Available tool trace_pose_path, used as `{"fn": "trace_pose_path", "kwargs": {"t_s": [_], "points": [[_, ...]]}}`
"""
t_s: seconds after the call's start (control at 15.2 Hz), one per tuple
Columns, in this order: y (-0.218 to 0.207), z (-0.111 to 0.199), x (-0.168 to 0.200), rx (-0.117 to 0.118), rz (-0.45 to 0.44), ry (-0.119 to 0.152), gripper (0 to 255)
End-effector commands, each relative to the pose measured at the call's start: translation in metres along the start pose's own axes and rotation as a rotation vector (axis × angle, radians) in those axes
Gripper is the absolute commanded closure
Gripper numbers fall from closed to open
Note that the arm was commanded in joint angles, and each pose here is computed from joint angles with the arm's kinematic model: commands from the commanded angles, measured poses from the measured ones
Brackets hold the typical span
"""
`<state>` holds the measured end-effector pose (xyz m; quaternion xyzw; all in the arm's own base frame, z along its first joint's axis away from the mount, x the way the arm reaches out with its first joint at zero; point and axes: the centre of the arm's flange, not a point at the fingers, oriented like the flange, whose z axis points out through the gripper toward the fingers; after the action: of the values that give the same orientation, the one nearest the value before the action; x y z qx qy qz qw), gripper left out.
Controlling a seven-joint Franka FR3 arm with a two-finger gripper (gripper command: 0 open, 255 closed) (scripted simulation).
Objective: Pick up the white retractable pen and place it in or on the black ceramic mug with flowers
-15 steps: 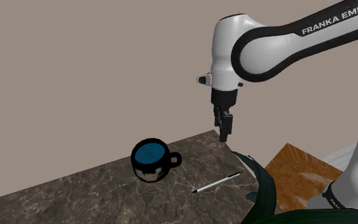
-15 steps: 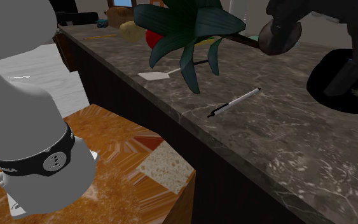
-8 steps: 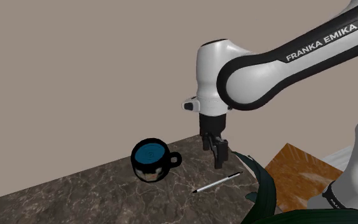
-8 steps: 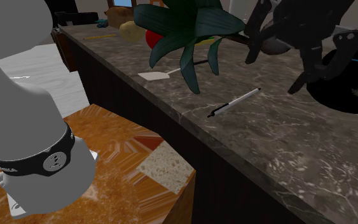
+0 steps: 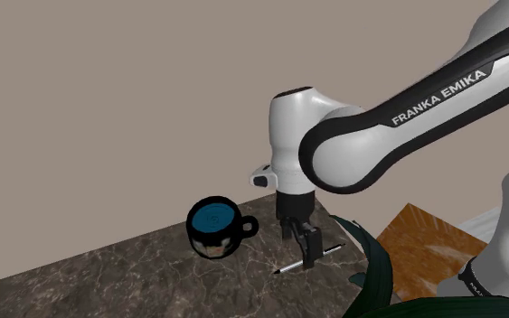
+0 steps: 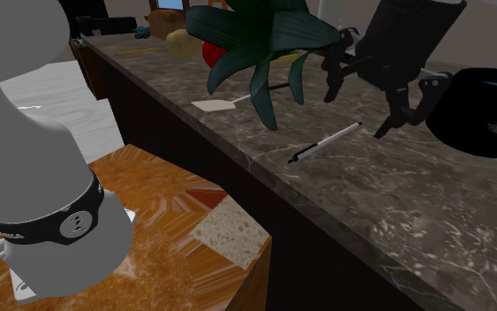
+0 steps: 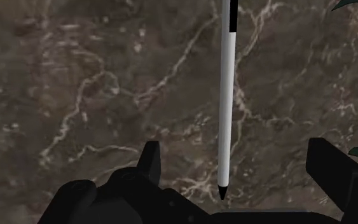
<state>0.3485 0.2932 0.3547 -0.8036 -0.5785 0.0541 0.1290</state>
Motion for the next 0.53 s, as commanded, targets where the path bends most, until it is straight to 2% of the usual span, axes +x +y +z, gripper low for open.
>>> {"fn": "trace_pose_path", "kwargs": {"t_s": [0.0, 0.07, 0.46], "points": [[-0.0004, 0.0103, 0.0002, 0.000, -0.001, 0.000, 0], [-0.0004, 0.0186, 0.0002, 0.000, -0.001, 0.000, 0], [-0.0004, 0.0186, 0.0002, 0.000, -0.001, 0.000, 0]]}}
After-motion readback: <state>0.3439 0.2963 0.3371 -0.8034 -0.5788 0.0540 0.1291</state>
